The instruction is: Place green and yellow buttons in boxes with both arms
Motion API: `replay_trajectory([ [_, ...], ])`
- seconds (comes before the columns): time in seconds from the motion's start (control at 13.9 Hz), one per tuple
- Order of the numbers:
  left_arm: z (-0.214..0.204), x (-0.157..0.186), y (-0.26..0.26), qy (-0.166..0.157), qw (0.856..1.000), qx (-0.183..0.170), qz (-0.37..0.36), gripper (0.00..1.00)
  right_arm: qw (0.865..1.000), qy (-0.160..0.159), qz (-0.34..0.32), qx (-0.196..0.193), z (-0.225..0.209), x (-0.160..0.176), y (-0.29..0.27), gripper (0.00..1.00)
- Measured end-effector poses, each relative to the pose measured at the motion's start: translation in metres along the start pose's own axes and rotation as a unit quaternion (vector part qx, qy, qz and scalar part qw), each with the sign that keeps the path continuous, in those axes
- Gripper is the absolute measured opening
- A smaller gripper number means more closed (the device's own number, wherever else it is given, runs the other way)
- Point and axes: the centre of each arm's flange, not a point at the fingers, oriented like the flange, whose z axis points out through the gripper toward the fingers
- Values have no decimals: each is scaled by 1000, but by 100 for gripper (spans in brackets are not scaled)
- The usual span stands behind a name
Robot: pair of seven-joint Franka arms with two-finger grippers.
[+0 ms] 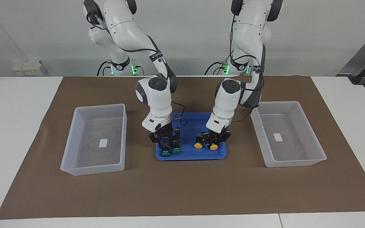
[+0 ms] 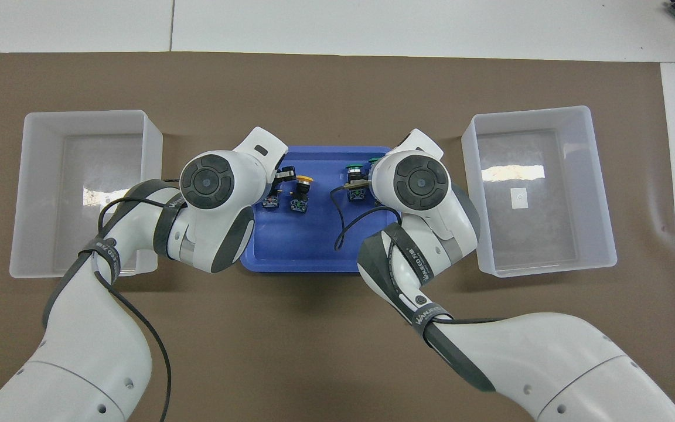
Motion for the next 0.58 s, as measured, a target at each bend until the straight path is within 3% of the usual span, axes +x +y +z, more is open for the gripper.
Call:
replay_trajectory([
  [0.58, -62, 54, -7, -33, 999, 28, -25, 40, 1000, 2, 5, 0, -2, 2, 2, 57],
])
